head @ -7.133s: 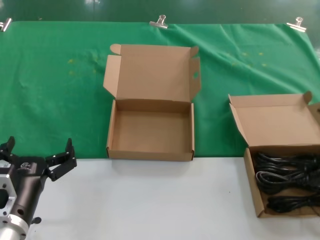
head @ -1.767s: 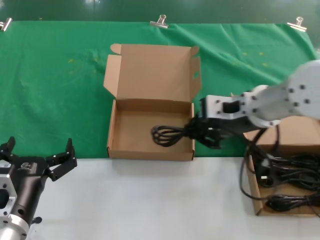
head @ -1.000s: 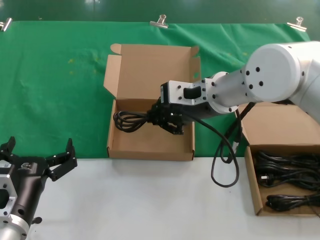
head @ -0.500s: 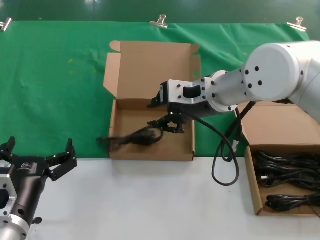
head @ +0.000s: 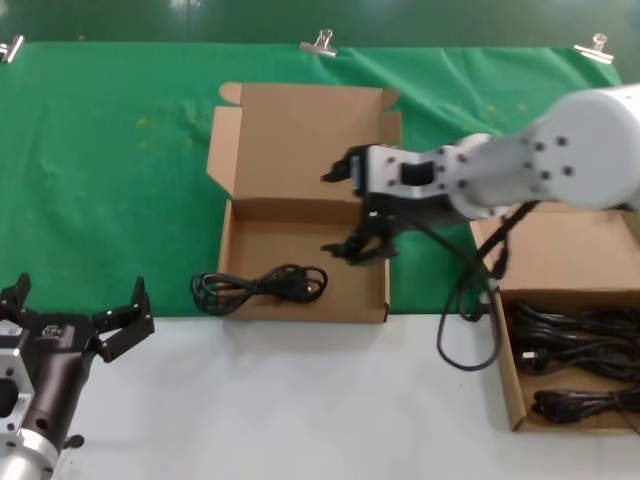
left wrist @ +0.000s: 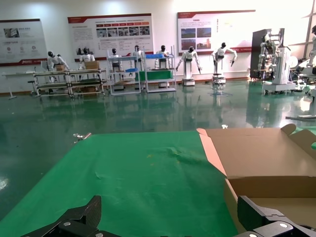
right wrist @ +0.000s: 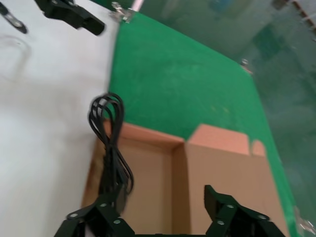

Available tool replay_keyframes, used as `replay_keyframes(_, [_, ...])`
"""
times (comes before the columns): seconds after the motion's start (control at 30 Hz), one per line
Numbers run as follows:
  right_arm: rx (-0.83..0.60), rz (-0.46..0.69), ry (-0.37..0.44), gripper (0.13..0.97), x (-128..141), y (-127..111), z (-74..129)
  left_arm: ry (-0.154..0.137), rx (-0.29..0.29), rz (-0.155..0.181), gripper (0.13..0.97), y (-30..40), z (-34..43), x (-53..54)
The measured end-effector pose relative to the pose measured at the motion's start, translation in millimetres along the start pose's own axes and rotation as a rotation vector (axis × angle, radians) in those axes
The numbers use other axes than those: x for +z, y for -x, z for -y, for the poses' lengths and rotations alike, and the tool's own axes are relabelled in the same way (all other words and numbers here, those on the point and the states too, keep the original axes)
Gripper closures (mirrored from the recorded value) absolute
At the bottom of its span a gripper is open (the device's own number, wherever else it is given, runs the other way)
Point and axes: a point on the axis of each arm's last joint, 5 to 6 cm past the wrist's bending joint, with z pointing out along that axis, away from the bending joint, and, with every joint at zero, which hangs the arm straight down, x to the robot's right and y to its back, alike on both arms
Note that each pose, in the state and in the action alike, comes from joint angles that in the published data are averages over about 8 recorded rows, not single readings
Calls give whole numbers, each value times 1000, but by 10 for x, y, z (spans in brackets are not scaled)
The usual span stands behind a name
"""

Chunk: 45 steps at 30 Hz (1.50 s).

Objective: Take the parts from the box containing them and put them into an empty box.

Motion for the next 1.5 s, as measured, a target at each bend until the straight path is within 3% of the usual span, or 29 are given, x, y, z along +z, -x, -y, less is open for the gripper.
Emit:
replay_keyframes(0.4, [77, -83, 38, 380, -616, 101, -402, 0, 0, 0, 132, 0, 0, 0])
replay_keyframes(0.6, [100, -102, 53, 269, -783, 166, -521, 0, 0, 0, 132, 0, 0, 0])
replay_keyframes(0.97, [149, -127, -42, 149, -656, 347, -474, 0, 0, 0, 132, 0, 0, 0])
replay_keyframes(1.5, [326, -229, -252, 130, -391, 834, -395, 0, 0, 0, 132, 0, 0, 0])
